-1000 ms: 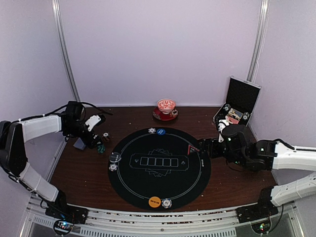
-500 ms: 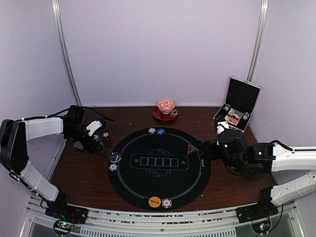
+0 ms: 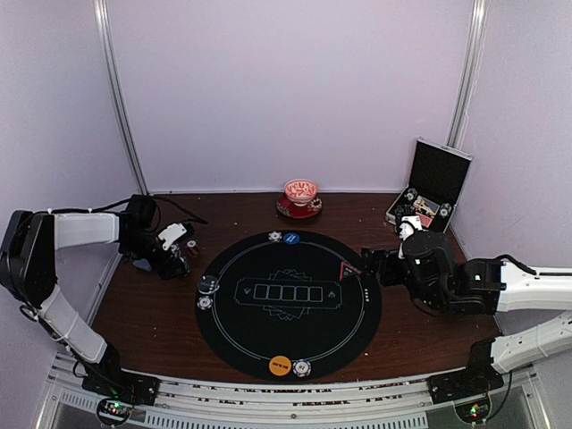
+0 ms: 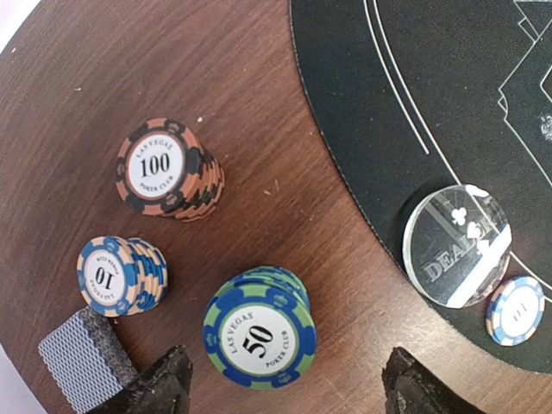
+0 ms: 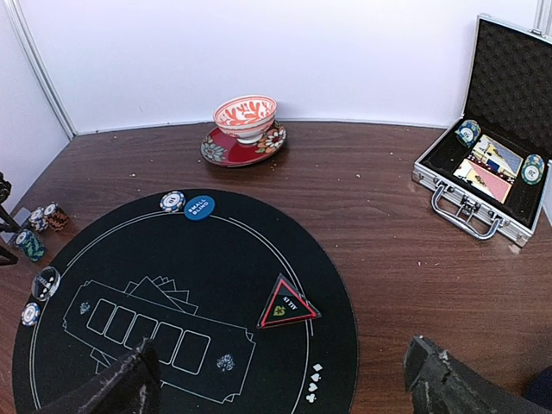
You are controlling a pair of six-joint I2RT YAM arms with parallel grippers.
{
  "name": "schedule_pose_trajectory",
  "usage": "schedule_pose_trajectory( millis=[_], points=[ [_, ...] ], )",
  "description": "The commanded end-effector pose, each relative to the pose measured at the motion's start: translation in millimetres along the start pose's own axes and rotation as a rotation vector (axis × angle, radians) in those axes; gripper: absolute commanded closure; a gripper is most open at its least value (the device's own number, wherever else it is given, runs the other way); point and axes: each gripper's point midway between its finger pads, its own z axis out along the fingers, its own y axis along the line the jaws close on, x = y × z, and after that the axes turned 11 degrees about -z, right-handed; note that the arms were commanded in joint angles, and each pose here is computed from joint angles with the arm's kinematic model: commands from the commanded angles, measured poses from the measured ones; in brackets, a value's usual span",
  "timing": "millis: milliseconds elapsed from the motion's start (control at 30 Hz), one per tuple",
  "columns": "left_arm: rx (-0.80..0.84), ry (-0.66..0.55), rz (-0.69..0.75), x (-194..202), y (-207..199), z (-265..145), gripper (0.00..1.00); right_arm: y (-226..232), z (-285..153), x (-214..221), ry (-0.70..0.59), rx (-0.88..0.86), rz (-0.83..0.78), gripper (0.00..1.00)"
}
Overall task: Distribute texas hold em gaming equipment
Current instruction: Pick up the poker chip from the pile of poker chips.
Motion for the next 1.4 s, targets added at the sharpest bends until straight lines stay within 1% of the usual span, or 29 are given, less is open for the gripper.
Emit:
schedule_pose_trajectory(
  millis=[0,100,467,733,1167,1267,1367],
  points=[
    [0.002,-0.043,-0.004,-13.6,8.1,2.3,0.23,-3.7,2.1,3.4,-0.005,0.03,-0.016,0.0],
    [0.008,-0.042,-0.008,-15.2,8.9,5.2,0.27,-3.4,1.9,2.5,-0.008,0.029,-0.015,0.0],
    [0.007,-0.06,-0.008,-21.0,11.0,7.0,0.37,-2.7,2.9,3.6,-0.007,0.029,-0.019,0.0],
    [0.013,-0.052,-0.012,-19.1,10.4,9.7,0.42,-2.6,2.4,2.8,-0.008,0.026,-0.016,0.0],
    [-0.003,-0.05,-0.02,-19.4,14.7,12.3,0.47,-1.6,2.2,2.1,-0.011,0.02,-0.014,0.0],
    [-0.001,-0.044,-0.022,-18.2,14.6,14.4,0.5,-1.3,2.5,2.5,-0.01,0.018,-0.015,0.0],
    [0.002,-0.041,-0.022,-17.6,14.0,14.7,0.52,-1.0,2.4,2.0,-0.011,0.017,-0.014,0.0]
  ],
)
